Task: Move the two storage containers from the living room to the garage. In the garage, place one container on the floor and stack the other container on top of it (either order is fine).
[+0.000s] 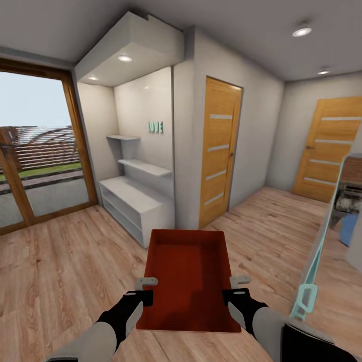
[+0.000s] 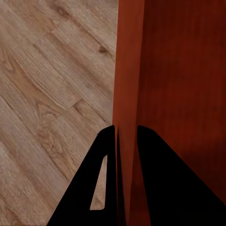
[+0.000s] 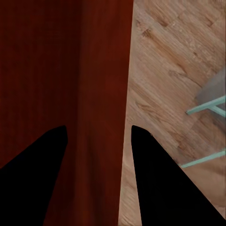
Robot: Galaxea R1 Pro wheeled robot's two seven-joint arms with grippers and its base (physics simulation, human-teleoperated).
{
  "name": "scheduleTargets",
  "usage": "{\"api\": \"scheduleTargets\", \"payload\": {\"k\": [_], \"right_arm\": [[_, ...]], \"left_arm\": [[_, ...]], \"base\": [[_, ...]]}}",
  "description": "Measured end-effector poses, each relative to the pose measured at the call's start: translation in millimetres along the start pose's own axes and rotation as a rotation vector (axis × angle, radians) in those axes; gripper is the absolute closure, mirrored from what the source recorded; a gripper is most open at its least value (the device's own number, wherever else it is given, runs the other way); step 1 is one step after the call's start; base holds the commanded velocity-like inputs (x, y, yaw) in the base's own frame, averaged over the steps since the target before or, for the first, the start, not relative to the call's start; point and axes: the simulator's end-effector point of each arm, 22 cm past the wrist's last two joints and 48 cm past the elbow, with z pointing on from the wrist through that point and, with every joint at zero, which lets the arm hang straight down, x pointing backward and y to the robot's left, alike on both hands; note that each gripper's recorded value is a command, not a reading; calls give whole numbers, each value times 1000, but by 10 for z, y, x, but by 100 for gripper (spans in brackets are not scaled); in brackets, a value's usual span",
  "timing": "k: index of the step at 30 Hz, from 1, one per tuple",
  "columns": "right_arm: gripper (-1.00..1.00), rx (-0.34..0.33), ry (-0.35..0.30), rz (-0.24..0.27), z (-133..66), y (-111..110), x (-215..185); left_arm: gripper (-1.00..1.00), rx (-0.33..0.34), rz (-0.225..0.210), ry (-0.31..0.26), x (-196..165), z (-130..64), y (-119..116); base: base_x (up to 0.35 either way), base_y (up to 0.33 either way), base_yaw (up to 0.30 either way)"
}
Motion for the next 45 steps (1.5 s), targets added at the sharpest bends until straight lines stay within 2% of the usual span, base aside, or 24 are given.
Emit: {"api": "scheduleTargets", "payload": {"k": [23,45], "right_arm": [[100,0,-1,1,0,1,-1],[100,0,0,1,1,-4,1]], "left_arm": [[100,0,0,-1,-3,0,2],[100,0,1,0,-2,0,-4]], "base": [[323,0,-5],[323,0,-232]]}}
